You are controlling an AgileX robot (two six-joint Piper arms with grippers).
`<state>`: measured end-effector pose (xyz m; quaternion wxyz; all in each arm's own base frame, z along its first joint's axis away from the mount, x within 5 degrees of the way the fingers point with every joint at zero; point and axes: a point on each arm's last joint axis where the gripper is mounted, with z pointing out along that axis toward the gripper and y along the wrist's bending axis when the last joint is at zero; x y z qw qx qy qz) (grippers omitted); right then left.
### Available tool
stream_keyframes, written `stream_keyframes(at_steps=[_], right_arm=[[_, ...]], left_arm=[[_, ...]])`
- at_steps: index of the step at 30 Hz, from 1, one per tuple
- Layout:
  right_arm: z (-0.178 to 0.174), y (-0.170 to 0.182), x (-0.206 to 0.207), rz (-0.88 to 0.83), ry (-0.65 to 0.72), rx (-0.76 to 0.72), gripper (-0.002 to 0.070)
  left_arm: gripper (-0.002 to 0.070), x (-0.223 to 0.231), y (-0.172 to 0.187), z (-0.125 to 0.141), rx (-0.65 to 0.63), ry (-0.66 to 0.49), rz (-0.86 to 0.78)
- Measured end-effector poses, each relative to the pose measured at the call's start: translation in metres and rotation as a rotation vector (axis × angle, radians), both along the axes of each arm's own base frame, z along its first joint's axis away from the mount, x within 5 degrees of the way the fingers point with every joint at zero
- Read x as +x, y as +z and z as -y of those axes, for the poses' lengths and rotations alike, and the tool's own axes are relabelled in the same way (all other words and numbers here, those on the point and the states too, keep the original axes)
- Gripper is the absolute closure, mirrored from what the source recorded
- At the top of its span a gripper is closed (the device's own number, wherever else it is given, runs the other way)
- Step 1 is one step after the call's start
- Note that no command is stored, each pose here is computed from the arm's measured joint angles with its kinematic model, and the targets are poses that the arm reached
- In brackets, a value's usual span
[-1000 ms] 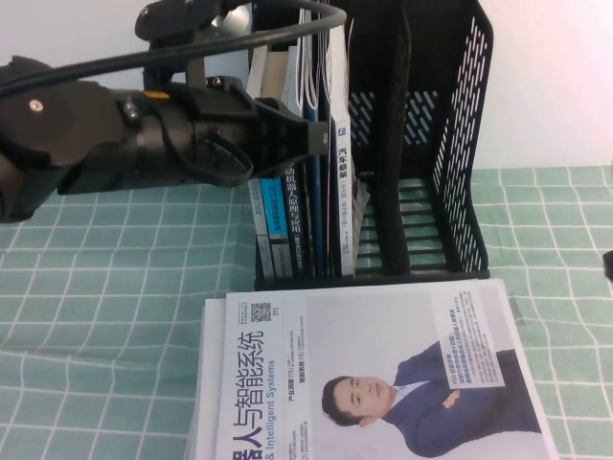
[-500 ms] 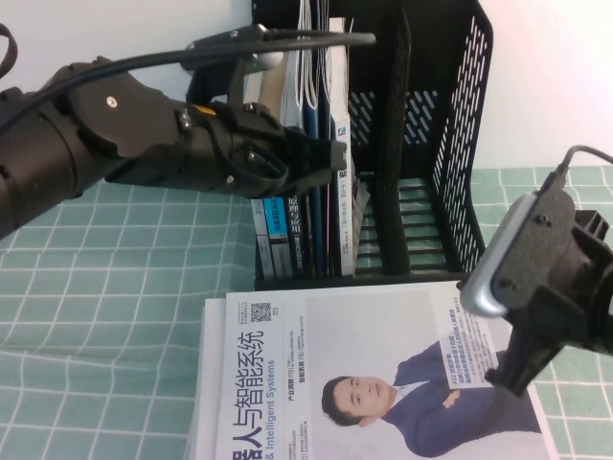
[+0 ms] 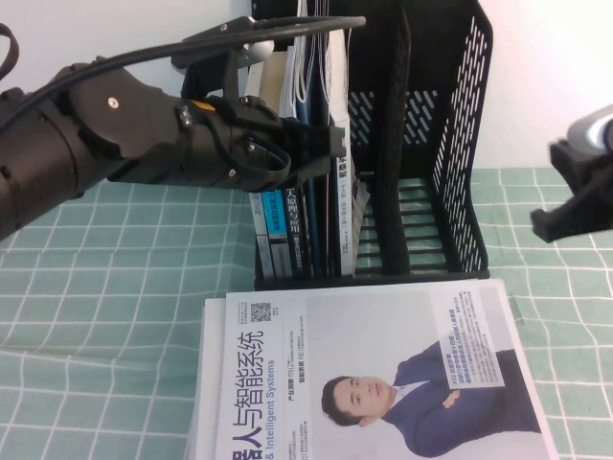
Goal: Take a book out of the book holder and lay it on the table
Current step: Hold the bookshelf, then pick up the right side book from the book shelf
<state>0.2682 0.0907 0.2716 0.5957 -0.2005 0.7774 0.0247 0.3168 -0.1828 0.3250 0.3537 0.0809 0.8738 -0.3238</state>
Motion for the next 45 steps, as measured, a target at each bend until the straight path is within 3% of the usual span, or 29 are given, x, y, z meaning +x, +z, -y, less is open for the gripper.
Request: stream_keyframes(at_steps=[4,7,11,13,18,21,29,39,45], right_arm=[[-0.023,0.015,-0.006,0.182,0.175,0.006,0.0678],[-0.037,0.024,-0.008,0.304,0.296,0.106,0.0678],[-0.046,0.01,0.0,0.291,0.348,0.17,0.0653],[-0.051,-0.001,0.005,0.269,0.371,0.169,0.0589],[-0.063,-0.027,0.014,0.254,0.454,0.236,0.0323],[-0.067,-0.042,0.019,0.231,0.469,0.253,0.0251],[-0.085,-0.057,0.041,0.237,0.503,0.253,0.0221],[-0.123,-0.066,0.066,0.257,0.557,0.226,0.0219],[-0.123,-0.071,0.069,0.25,0.528,0.207,0.0219]], left_arm=[[0.0677,-0.001,-0.001,0.001,-0.003,-0.01,-0.016],[0.0677,-0.004,-0.001,0.002,-0.005,-0.03,-0.037],[0.0677,-0.014,0.008,0.006,-0.01,-0.065,-0.021],[0.0677,-0.022,0.014,0.011,-0.018,-0.087,-0.005],[0.0676,-0.023,0.021,0.016,-0.036,-0.074,0.052],[0.0677,-0.017,0.023,0.013,-0.007,-0.033,0.13],[0.0677,-0.007,0.026,0.007,0.016,0.046,0.223],[0.0677,-0.002,0.018,0.009,0.038,0.045,0.213],[0.0677,0.001,0.014,0.011,0.05,0.039,0.203]])
